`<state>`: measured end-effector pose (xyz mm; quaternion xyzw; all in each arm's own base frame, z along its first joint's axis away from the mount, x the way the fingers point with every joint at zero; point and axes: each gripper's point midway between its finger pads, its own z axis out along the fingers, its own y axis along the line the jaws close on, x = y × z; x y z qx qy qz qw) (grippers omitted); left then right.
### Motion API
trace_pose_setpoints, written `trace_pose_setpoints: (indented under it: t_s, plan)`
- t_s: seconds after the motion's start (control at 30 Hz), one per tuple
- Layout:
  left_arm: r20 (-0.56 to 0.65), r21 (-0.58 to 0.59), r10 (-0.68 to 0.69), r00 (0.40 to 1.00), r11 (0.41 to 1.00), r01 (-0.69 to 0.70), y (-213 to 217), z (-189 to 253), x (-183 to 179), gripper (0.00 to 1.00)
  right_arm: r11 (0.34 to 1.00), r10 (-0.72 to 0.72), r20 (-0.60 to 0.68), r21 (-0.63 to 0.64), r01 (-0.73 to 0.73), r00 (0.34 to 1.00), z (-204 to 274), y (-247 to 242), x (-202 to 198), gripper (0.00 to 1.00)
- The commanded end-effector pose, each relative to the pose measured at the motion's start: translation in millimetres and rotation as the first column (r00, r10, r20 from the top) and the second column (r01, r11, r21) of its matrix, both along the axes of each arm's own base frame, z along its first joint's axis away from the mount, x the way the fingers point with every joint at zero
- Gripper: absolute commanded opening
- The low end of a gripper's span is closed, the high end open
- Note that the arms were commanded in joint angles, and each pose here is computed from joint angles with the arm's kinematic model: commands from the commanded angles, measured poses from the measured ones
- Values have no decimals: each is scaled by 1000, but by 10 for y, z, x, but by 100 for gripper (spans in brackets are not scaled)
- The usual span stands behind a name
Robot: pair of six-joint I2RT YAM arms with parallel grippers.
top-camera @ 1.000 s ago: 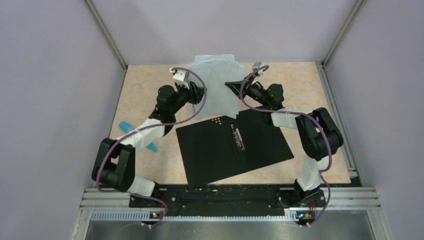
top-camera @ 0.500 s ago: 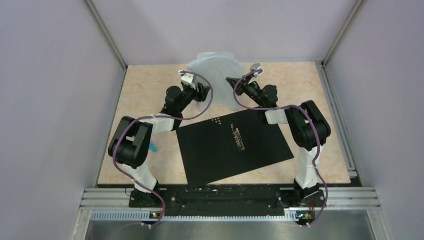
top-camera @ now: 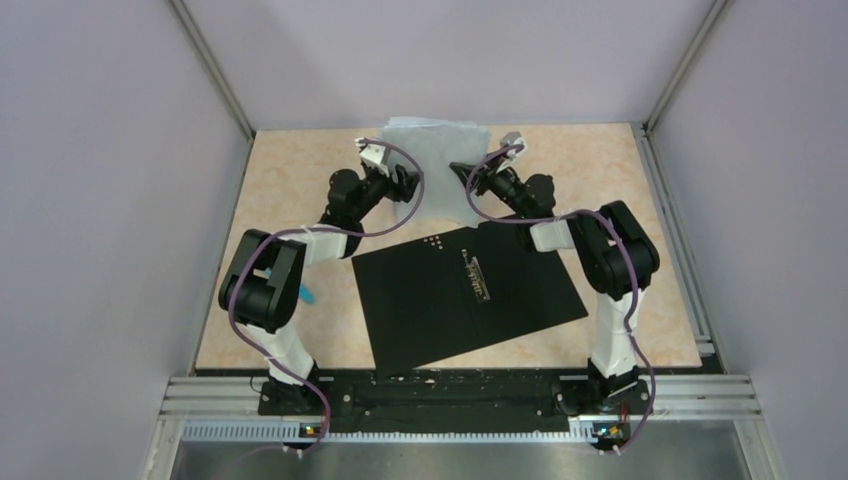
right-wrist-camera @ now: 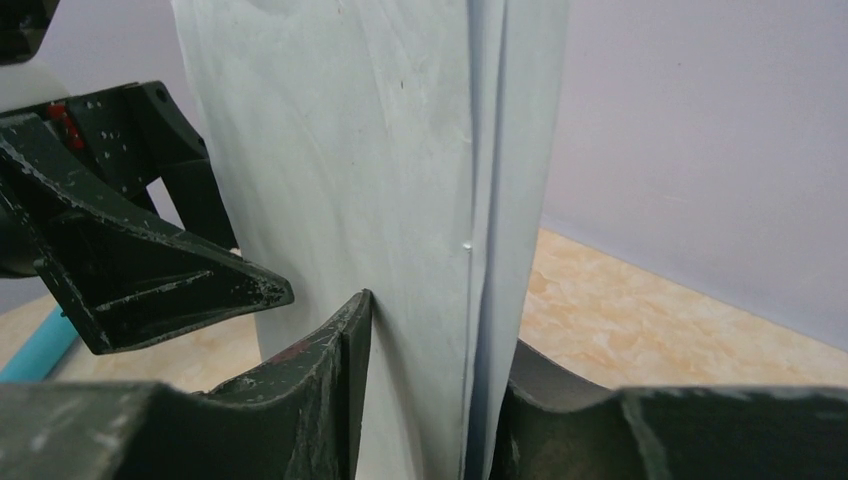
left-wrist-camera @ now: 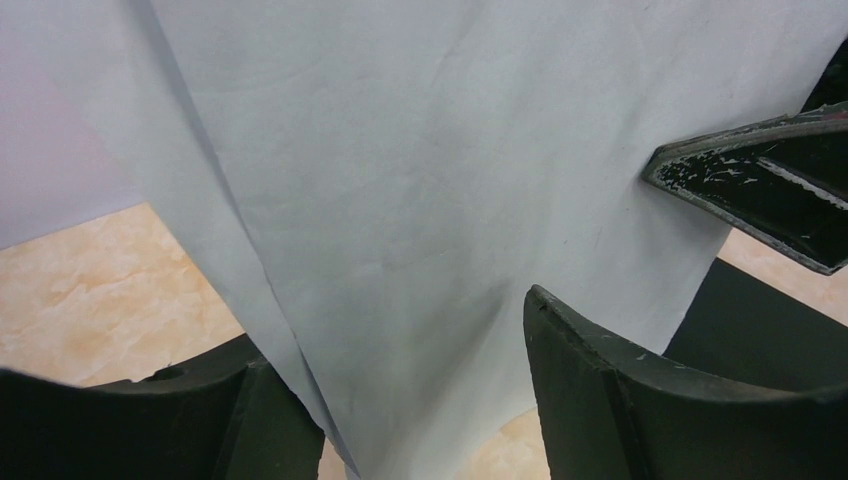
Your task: Put the files into the folder
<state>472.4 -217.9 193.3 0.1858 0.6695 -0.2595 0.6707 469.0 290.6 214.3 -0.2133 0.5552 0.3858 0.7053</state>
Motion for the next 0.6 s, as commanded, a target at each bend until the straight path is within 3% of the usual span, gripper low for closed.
trace_pose_setpoints:
  t_s: [0.0, 0.37, 0.57]
  plan:
    - [54, -23, -75, 996, 997, 77, -80, 185, -78, 72, 999, 40, 76, 14, -41, 996, 197, 11, -193, 39]
    - [40, -14, -187, 981, 982, 188, -121, 217, -306, 73, 997, 72, 38, 18, -73, 997, 130, -59, -438, 53]
    - [39, -4, -202, 979, 979, 203, -100, 229, -417, 74, 996, 91, 33, 17, -92, 995, 130, -43, -481, 56]
